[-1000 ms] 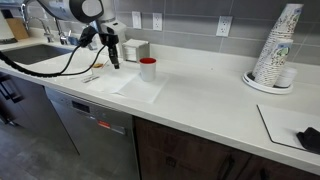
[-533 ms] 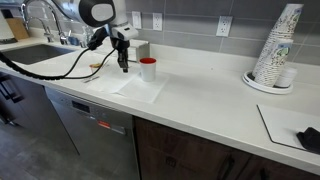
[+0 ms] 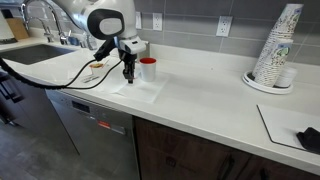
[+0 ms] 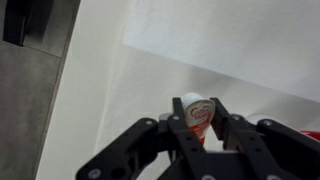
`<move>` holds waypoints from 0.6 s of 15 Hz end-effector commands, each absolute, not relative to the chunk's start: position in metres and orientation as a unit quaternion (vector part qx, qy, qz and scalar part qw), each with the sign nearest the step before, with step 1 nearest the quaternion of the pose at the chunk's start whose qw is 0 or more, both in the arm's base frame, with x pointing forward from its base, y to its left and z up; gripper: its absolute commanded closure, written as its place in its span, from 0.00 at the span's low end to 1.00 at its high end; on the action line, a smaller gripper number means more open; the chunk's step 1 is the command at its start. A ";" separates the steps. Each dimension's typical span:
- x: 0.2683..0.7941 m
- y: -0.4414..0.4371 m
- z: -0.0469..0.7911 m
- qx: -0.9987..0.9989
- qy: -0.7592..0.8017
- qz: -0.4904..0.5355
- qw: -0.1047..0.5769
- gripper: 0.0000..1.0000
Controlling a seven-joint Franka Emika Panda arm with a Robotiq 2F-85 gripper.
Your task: Place the coffee capsule on the serviette
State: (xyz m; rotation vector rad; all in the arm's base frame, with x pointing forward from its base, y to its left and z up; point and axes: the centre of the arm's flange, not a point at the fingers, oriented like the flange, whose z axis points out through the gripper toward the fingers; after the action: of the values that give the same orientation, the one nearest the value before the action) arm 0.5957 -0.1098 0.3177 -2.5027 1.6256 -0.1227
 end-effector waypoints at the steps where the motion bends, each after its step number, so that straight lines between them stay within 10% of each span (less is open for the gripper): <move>1: 0.596 -0.117 0.300 -0.824 0.560 -0.041 0.073 0.64; 9: 0.560 -0.032 0.356 -0.892 0.446 -0.050 0.059 0.01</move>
State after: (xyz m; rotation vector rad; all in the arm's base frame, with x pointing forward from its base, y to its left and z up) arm 0.5938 -0.0786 0.3265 -2.5785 1.5356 -0.1447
